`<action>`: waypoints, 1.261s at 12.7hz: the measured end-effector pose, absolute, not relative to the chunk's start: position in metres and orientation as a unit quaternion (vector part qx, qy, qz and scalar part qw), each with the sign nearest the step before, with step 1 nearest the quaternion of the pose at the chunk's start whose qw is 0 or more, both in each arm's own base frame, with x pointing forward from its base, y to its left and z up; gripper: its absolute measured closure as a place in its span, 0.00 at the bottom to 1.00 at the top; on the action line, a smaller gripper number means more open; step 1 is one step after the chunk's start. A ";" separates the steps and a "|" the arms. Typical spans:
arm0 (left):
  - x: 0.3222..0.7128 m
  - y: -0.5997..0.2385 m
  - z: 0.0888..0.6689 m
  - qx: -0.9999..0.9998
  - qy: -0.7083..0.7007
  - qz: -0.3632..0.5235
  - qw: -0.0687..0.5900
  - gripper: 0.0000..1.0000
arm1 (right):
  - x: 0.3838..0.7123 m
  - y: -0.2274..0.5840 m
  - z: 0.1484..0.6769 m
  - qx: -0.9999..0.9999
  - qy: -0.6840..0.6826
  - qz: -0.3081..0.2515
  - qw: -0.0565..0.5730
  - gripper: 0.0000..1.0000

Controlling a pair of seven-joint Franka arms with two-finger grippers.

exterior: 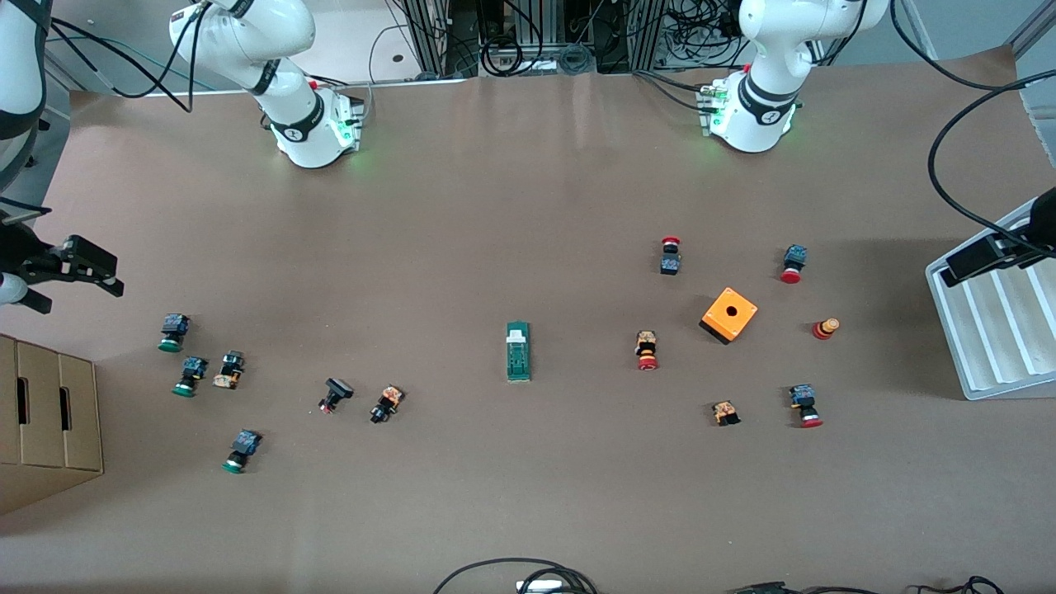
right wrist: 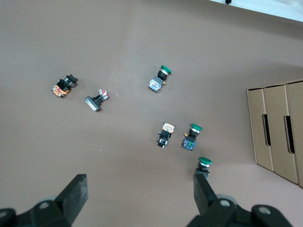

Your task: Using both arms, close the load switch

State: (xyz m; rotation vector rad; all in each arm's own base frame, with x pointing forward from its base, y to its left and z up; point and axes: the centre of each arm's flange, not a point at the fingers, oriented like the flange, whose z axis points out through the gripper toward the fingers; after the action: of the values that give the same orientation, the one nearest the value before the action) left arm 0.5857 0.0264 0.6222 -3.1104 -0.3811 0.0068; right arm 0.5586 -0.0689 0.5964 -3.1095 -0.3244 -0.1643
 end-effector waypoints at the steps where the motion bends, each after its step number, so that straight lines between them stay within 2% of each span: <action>1: 0.586 0.026 0.622 -0.993 -0.122 0.002 0.004 0.00 | 0.559 -0.069 0.597 -0.993 -0.104 -0.053 0.005 0.00; 16: 0.588 0.026 0.623 -0.993 -0.121 -0.005 0.003 0.00 | 0.559 -0.072 0.597 -0.993 -0.101 -0.056 0.004 0.00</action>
State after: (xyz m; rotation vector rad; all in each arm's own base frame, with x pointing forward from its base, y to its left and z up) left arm 0.5880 0.0261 0.6227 -3.1116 -0.3799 -0.0162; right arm 0.5590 -0.0722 0.5971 -3.1117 -0.3163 -0.1747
